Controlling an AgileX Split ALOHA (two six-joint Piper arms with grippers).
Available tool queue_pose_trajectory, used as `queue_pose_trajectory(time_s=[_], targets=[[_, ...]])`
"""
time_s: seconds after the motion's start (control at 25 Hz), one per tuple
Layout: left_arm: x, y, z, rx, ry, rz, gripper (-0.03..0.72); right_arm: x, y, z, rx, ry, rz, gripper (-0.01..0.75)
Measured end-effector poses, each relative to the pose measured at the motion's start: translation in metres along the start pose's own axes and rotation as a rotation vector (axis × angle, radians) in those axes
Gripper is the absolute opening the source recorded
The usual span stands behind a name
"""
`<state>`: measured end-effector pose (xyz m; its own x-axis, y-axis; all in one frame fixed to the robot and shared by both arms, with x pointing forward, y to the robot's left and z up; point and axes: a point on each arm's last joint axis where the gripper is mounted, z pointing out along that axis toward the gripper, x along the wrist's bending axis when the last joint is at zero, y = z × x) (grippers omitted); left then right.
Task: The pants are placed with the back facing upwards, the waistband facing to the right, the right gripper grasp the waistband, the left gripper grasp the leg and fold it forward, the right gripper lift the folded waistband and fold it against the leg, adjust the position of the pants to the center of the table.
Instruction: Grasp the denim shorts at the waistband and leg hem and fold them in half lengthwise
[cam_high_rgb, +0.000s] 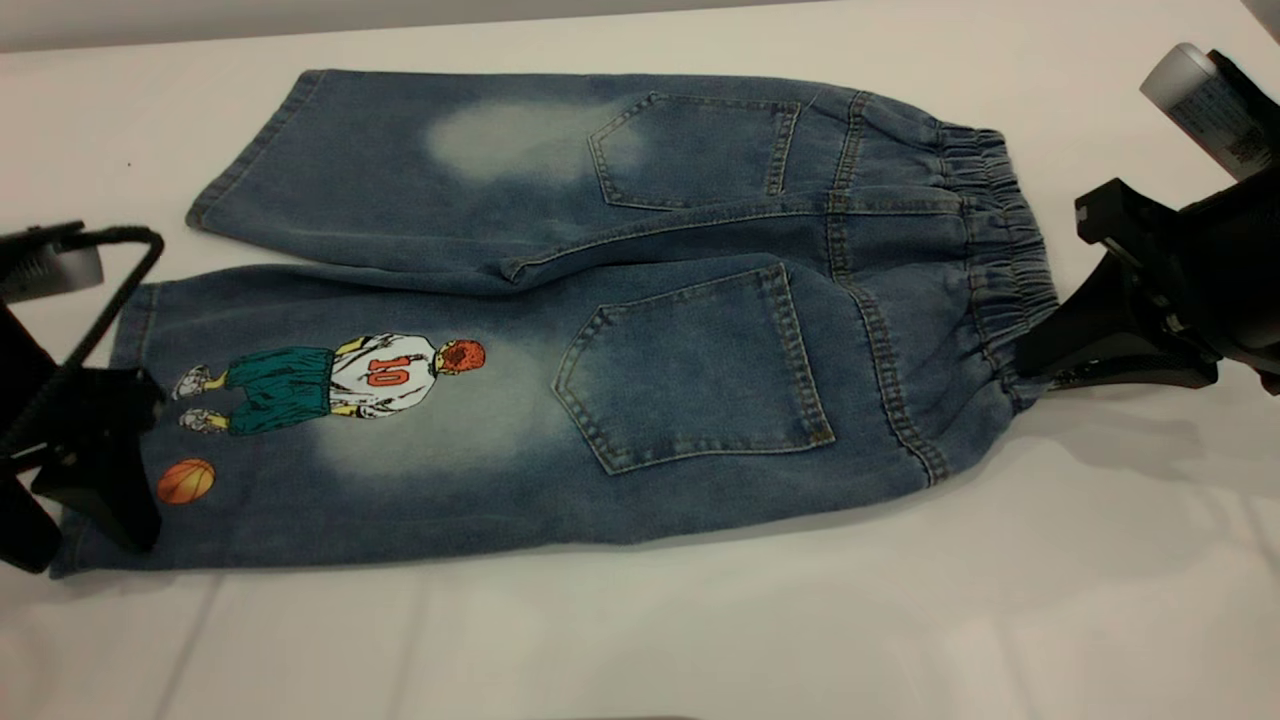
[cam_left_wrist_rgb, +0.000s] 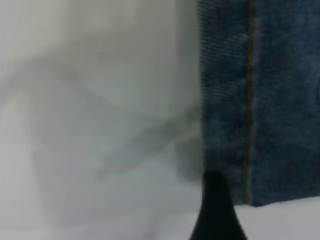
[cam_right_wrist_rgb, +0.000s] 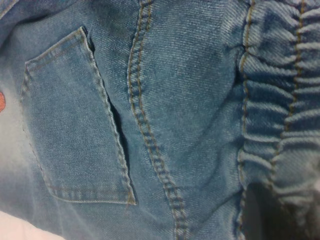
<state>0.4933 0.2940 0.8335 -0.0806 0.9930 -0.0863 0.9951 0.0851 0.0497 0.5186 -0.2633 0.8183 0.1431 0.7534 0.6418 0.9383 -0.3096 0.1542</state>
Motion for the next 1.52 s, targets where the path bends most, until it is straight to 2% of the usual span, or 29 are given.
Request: queue_pose_trajectory(time_s=[0.36, 0.44, 0.64, 0.72, 0.88, 1.04, 1.28, 1.4, 1.52], targets=[[0.001, 0.0, 0.009, 0.031, 0.007, 0.011, 0.377, 0.0, 0.0, 0.0, 0.0, 0.0, -0.001, 0.035], [0.002, 0.0, 0.01, 0.036, 0.009, 0.015, 0.323, 0.0, 0.0, 0.0, 0.0, 0.0, -0.001, 0.035], [0.003, 0.0, 0.01, 0.037, 0.009, 0.009, 0.078, 0.0, -0.001, 0.0, 0.006, 0.001, -0.009, 0.035], [0.003, 0.0, 0.009, 0.036, 0.007, 0.011, 0.052, 0.0, -0.001, 0.0, 0.014, 0.003, -0.022, 0.035], [0.001, 0.0, -0.004, 0.031, -0.005, 0.021, 0.049, 0.004, -0.004, -0.002, 0.044, 0.027, -0.048, 0.035], [-0.004, 0.002, -0.043, -0.061, -0.026, 0.034, 0.049, 0.023, 0.003, -0.018, 0.008, 0.081, -0.094, 0.035], [-0.011, 0.007, -0.11, -0.297, -0.057, 0.052, 0.049, 0.056, 0.014, -0.053, -0.098, 0.131, -0.194, 0.035], [-0.014, 0.024, -0.139, -0.432, -0.062, 0.063, 0.049, 0.068, 0.026, -0.063, -0.129, 0.143, -0.233, 0.035], [-0.017, 0.045, -0.156, -0.52, -0.062, 0.067, 0.049, 0.078, 0.043, -0.069, -0.157, 0.145, -0.259, 0.035]])
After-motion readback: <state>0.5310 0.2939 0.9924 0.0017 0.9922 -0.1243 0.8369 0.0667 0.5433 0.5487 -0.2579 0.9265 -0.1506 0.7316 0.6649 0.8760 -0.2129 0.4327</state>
